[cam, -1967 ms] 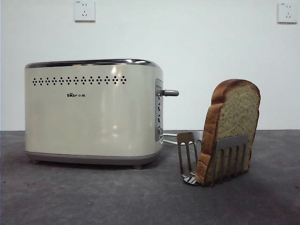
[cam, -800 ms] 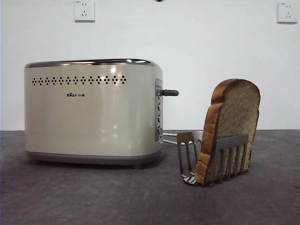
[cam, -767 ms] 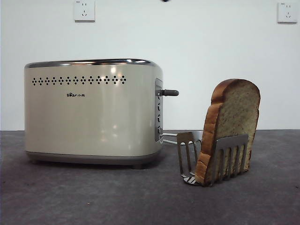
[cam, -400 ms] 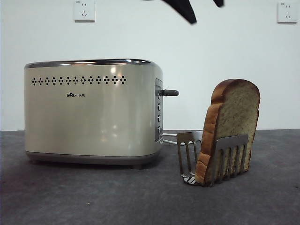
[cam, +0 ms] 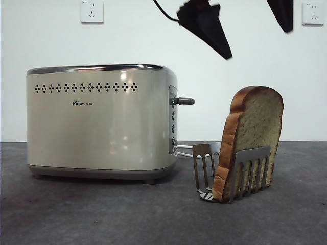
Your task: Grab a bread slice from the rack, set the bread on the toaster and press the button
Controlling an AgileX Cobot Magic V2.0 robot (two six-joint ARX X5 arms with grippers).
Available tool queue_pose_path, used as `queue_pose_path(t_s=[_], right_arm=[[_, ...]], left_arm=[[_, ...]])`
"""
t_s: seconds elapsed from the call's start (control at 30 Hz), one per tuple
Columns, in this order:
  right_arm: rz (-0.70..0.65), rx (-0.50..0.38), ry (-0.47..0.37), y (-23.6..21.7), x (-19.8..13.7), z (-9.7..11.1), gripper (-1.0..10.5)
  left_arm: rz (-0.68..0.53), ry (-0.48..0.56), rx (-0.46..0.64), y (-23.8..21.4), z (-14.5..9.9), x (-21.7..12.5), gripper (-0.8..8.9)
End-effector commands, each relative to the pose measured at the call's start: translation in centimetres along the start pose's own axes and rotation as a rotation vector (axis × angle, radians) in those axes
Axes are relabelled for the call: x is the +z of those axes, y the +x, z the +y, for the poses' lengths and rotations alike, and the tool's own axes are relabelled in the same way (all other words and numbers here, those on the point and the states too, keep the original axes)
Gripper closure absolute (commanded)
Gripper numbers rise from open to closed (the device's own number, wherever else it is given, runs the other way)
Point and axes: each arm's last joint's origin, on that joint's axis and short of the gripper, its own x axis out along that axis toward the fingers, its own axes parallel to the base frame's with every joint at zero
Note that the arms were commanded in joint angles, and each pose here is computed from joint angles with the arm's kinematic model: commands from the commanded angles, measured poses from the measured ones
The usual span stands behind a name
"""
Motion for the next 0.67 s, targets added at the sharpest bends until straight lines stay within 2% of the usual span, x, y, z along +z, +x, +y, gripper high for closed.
queue_pose_path(t_s=[0.03,0.33,0.43,0.53,0.6,0.67], right_arm=[[0.001,0.0,0.0,-0.1,0.0,0.0,9.5],[0.011,-0.01,0.003,-0.1,-0.1,0.0,9.5],[0.021,-0.011,0.007,-0.1,-0.2,0.0,9.5],[0.032,-0.013,0.009,-0.1,-0.3,0.0,9.5],[0.035,-0.013,0.009,-0.1,-0.3,-0.1,9.5],[0.043,-0.015,0.011,-0.1,-0.4,-0.1,9.5]], left_arm=[[0.032,0.029,0.009,1.7,-0.3,0.1,3.16],[0.11,0.064,0.087,5.7,-0.6,0.1,3.22],[0.113,0.067,0.09,6.5,-0.8,0.2,4.06],[0.096,0.07,0.099,6.5,-0.8,0.3,4.31],[0.089,0.069,0.1,6.5,-0.8,0.4,6.02],[0.093,0.069,0.099,6.5,-0.8,0.4,6.91]])
